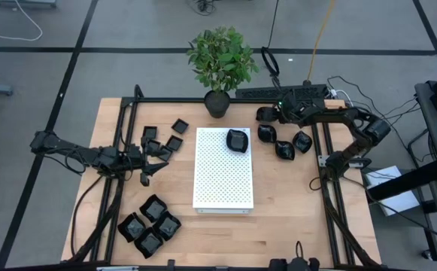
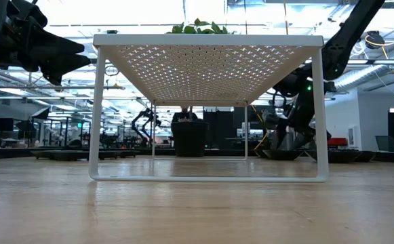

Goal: Pick & Place Mini shaped plates
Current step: Stack the black leaf shaped plate on top of the black leaf shaped plate on the shelf

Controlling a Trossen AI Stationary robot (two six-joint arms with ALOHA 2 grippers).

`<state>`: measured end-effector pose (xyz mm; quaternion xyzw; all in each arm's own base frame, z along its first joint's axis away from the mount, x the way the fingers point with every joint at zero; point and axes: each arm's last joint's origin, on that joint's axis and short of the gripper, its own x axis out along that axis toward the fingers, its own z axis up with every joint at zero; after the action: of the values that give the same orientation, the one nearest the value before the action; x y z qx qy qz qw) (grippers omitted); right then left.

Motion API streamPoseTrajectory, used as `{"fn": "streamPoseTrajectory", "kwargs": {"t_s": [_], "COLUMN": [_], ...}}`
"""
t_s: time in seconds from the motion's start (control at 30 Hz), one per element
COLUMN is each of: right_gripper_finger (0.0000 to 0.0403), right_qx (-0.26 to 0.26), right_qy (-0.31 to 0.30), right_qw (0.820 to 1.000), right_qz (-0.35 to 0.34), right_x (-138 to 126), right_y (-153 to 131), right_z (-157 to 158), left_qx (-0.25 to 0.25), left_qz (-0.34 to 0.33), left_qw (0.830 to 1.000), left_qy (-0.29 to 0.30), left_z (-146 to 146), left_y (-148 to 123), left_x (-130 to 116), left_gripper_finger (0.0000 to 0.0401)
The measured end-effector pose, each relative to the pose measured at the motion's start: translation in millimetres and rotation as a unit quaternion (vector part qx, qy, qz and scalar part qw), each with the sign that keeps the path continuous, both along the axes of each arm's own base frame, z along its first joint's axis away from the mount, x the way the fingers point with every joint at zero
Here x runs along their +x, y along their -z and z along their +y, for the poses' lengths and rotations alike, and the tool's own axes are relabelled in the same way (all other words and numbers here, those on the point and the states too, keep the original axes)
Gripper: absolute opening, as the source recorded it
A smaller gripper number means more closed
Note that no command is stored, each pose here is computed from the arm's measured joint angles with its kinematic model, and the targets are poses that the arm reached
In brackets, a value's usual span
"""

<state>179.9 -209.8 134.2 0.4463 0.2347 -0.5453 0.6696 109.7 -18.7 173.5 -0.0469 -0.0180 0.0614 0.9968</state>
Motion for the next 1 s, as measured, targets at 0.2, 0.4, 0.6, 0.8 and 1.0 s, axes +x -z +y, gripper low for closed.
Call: {"fn": "streamPoseTrajectory", "kwargs": {"t_s": [0.2, 0.4, 0.6, 0.8, 1.0], "right_gripper_finger": [0.0165, 0.0126, 0.0076, 0.0055, 0.0093], "right_qx": [-0.002, -0.018, -0.015, 0.008, 0.001], "right_qy": [-0.014, -0.028, -0.032, -0.038, -0.039], "right_qw": [1.0, 0.998, 0.998, 0.999, 0.999], "right_qz": [-0.02, -0.054, -0.05, -0.029, -0.033], "right_x": [6, 8, 7, 9, 9], "right_y": [10, -3, -8, -1, -2], "right_z": [-6, -5, 0, 5, 4], "left_qx": [0.0, 0.0, 0.0, 0.0, 0.0], "left_qz": [0.0, 0.0, 0.0, 0.0, 0.001], "left_qw": [1.0, 1.0, 1.0, 1.0, 1.0], "left_qy": [0.0, 0.0, 0.0, 0.0, 0.0], "left_z": [0, 0, 0, 0, 0], "left_y": [0, 0, 0, 0, 0], "left_x": [0, 0, 0, 0, 0], "left_gripper_finger": [0.0207, 0.0207, 0.0207, 0.0207, 0.0207]}}
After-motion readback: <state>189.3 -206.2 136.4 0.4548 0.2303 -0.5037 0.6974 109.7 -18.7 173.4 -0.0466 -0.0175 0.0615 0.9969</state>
